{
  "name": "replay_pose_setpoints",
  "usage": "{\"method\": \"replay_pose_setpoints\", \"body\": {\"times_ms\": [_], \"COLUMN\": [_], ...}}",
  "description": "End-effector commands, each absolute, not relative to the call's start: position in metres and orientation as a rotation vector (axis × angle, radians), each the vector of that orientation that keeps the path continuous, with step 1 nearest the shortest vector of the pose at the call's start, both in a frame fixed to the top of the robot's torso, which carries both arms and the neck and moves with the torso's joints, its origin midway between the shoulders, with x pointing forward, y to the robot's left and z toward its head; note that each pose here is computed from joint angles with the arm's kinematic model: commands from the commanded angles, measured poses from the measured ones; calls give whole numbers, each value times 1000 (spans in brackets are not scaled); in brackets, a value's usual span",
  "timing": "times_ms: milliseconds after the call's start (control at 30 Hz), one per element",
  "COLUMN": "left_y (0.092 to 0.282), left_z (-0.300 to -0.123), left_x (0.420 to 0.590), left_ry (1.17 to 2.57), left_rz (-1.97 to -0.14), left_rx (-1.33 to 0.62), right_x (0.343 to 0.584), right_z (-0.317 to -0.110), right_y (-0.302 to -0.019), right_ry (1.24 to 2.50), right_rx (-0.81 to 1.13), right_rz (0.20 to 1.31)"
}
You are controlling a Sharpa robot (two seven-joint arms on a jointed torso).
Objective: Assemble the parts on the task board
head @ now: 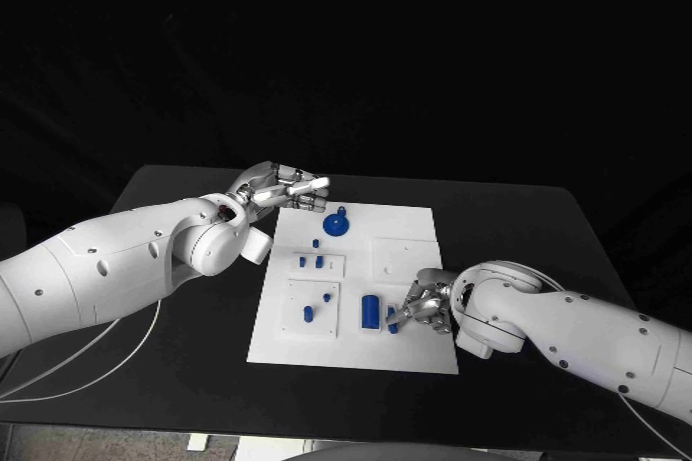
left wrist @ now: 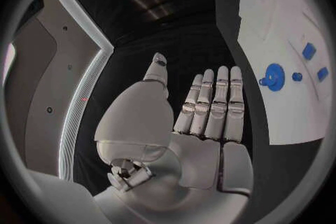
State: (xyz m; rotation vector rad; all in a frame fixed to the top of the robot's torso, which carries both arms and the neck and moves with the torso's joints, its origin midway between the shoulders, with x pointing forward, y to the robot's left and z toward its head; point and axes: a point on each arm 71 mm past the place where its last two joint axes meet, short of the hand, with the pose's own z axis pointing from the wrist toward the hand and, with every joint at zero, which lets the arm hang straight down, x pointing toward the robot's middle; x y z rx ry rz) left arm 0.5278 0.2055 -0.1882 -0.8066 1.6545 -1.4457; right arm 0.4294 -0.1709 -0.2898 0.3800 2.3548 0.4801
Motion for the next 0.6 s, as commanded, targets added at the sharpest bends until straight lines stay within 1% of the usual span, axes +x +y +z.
{"method": "replay_pose_setpoints", "body": {"times_ms": [33,600], "left_y": [204,203], "left_z": [-187,-188], "left_x": [528,528], "left_ry": [1655,1657], "left_rz": [-1457,-1454], "left_rx": [-798,-799], "right_x": [427,433], "right_z": [-294,-296], "right_y": [-171,-169], "right_ry": [2382,2316], "right_rx": [360,423], "right_rz": [491,474]}}
